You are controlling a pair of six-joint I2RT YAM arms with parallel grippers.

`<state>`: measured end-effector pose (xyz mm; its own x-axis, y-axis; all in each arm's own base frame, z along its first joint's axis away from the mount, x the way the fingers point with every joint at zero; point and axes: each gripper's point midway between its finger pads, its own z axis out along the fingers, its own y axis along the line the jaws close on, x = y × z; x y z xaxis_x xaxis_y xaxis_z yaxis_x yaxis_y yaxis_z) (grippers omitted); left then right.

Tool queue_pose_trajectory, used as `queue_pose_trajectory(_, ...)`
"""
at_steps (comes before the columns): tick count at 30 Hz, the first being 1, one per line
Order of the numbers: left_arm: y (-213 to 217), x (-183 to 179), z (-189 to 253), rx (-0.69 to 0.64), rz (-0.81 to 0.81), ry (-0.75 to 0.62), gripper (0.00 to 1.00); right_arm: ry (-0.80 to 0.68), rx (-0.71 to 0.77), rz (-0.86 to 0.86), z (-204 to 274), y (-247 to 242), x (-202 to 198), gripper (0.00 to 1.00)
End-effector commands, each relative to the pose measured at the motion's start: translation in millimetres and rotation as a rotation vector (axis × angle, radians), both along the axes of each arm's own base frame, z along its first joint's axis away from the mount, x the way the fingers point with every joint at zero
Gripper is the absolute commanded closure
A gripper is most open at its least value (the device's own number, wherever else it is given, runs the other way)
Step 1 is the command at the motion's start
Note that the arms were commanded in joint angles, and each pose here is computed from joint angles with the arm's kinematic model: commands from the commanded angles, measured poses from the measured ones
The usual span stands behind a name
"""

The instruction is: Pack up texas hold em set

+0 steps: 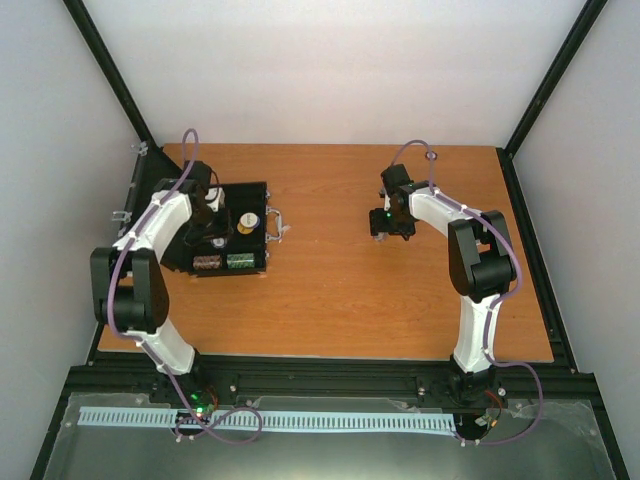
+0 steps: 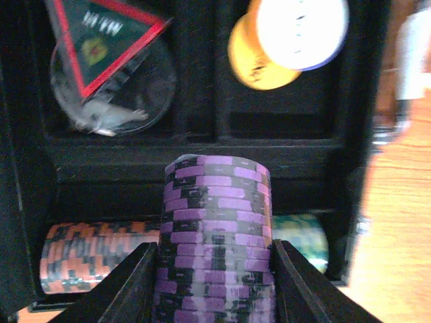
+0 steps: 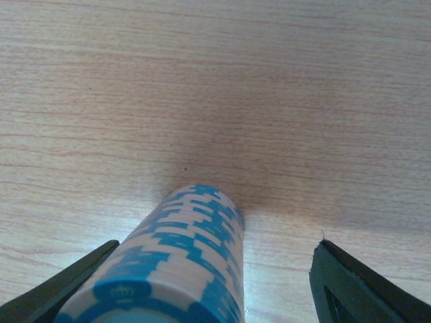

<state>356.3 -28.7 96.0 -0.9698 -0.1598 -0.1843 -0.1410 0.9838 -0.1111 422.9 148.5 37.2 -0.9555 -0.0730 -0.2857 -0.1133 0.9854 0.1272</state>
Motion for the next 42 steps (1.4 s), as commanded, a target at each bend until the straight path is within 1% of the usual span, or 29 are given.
queue_pose_trajectory(1,-32,20,44,-0.158,-0.147,-0.205,0.99,-0.011,-0.018,-0.007,5,-9,-2,0.26)
queue_pose_trajectory(4,-52,14,41,-0.266,-0.214,-0.195,0.99,-0.009,-0.019,-0.006,5,-9,-2,0.26)
queue_pose_trajectory(10,-82,1,22,-0.502,-0.291,-0.128,0.99,-0.010,-0.021,-0.004,6,-10,-2,0.26)
queue_pose_trajectory(12,-87,-3,19,-0.545,-0.302,-0.102,0.99,-0.010,-0.024,-0.003,5,-10,-2,0.26)
queue_pose_trajectory(17,-85,-8,13,-0.591,-0.272,-0.046,0.99,-0.008,-0.030,-0.005,4,-11,-2,0.26)
queue_pose_trajectory(20,-75,-8,2,-0.549,-0.239,0.003,0.99,-0.007,-0.030,-0.004,4,-11,-2,0.26)
queue_pose_trajectory(25,-60,-7,-11,-0.463,-0.206,0.049,0.99,-0.004,-0.027,-0.003,2,-10,-1,0.26)
queue_pose_trajectory(26,-58,-7,-13,-0.446,-0.204,0.059,0.94,-0.002,-0.026,-0.004,2,-10,-1,0.26)
queue_pose_trajectory(29,-49,-5,-18,-0.389,-0.190,0.071,0.49,0.003,-0.024,-0.002,0,-9,-1,0.26)
queue_pose_trajectory(30,-46,-5,-18,-0.369,-0.185,0.068,0.39,0.003,-0.024,-0.002,0,-9,-1,0.26)
queue_pose_trajectory(33,-38,-3,-15,-0.316,-0.176,0.050,0.30,0.004,-0.024,-0.001,-1,-9,-1,0.26)
queue_pose_trajectory(37,-34,-4,-14,-0.290,-0.170,0.048,0.24,0.009,-0.018,-0.001,-2,-7,0,0.26)
queue_pose_trajectory(39,-28,-5,-14,-0.256,-0.164,0.047,0.23,0.011,-0.017,0.000,-3,-7,0,0.26)
queue_pose_trajectory(42,-11,-3,-10,-0.156,-0.135,0.033,0.23,0.012,-0.017,-0.002,-4,-7,1,0.26)
